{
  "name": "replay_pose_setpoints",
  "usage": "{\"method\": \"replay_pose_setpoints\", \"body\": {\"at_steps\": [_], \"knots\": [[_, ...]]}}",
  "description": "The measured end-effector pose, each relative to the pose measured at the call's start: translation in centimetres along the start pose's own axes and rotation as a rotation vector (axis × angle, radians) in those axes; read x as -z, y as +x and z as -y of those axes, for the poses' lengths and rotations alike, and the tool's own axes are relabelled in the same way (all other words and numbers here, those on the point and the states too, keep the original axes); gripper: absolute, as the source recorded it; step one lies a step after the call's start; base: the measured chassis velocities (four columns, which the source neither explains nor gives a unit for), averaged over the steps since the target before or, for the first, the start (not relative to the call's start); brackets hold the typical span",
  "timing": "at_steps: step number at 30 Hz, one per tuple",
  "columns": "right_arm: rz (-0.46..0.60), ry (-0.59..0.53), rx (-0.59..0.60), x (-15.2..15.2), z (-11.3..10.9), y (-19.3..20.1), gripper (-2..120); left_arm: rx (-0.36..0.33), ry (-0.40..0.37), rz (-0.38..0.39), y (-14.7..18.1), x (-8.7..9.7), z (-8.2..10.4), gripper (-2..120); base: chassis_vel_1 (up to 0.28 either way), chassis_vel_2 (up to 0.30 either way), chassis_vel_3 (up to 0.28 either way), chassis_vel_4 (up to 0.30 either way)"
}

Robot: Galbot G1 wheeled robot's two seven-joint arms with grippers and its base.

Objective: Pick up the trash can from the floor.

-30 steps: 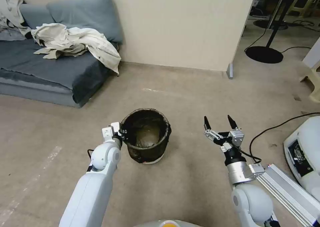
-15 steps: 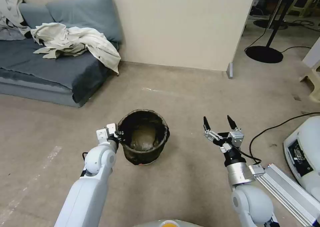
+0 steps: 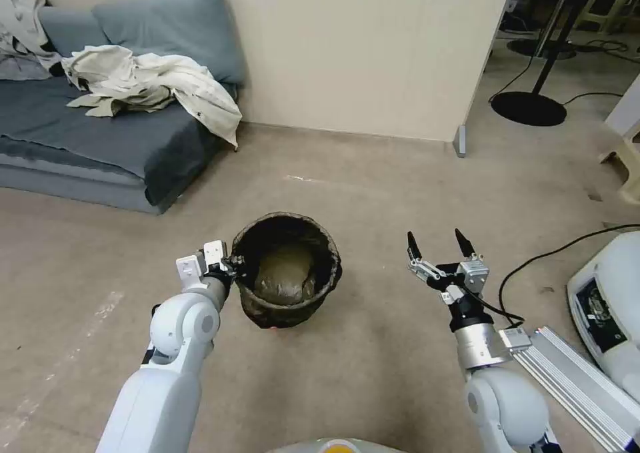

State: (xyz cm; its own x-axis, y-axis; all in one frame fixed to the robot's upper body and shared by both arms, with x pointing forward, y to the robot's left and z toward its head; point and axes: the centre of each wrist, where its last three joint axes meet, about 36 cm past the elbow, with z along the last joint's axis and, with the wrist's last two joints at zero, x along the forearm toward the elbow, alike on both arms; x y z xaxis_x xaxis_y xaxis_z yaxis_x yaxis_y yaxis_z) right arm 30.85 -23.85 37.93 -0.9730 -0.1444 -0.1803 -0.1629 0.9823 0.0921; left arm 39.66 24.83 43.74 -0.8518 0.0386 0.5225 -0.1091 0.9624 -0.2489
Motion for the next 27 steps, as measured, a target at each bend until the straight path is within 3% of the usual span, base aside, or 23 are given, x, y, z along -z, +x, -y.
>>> {"method": "replay_pose_setpoints", "body": {"at_steps": [27], "knots": [[-0.004, 0.001, 0.001, 0.1, 0.1, 0.1, 100, -0.042, 0.067, 0.036, 3.0, 1.5, -0.4, 3, 0.000, 0.000, 0.000, 0.000]]}}
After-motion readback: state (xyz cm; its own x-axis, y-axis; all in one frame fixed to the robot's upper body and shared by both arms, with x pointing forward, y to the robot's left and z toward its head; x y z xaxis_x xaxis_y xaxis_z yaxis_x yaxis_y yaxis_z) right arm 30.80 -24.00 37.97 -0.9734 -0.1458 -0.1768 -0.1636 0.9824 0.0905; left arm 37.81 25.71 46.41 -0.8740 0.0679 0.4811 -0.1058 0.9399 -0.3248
